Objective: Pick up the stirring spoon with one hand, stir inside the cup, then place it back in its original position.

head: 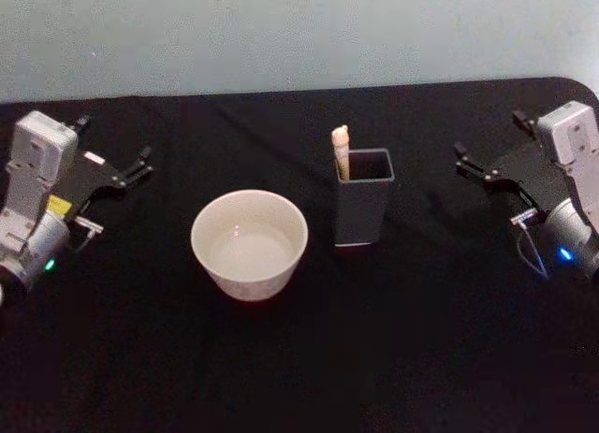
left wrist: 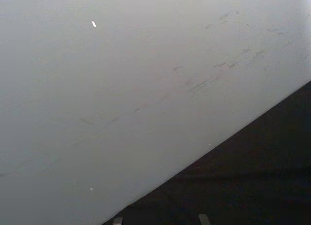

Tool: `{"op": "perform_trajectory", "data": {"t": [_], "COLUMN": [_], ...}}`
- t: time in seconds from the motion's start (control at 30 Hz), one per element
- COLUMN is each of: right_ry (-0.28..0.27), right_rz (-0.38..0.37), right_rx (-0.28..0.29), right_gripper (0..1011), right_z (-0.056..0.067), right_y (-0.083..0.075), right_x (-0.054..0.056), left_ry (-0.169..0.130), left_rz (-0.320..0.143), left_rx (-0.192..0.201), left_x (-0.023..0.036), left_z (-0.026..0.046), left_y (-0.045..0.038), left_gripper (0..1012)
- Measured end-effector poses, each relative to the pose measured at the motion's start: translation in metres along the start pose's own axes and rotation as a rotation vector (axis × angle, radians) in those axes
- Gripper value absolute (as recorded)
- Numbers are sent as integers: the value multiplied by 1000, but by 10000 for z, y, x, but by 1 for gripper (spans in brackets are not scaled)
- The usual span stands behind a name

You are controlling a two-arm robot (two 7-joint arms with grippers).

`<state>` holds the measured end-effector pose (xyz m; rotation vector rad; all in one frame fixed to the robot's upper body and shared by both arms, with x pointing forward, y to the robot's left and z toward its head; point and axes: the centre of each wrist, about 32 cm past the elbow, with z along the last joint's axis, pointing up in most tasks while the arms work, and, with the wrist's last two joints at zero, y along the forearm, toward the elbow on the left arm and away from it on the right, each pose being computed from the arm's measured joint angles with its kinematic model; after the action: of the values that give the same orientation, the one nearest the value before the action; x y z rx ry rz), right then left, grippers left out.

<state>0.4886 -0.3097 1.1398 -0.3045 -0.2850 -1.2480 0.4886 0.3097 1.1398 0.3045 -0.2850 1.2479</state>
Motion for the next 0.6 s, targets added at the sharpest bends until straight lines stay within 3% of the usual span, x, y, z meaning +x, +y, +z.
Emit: {"op": "perform_trajectory", "data": {"t": [0.6], "right_ry": [0], "right_rz": [0], "right_rx": [0], "right_gripper": [1002], "right_z": [0], "right_y": [0], "right_x": [0], "left_ry": [0], "left_rz": [0], "left_rx": [0], "left_x": [0], "left_z": [0], "left_y": [0], "left_gripper": [1001]}}
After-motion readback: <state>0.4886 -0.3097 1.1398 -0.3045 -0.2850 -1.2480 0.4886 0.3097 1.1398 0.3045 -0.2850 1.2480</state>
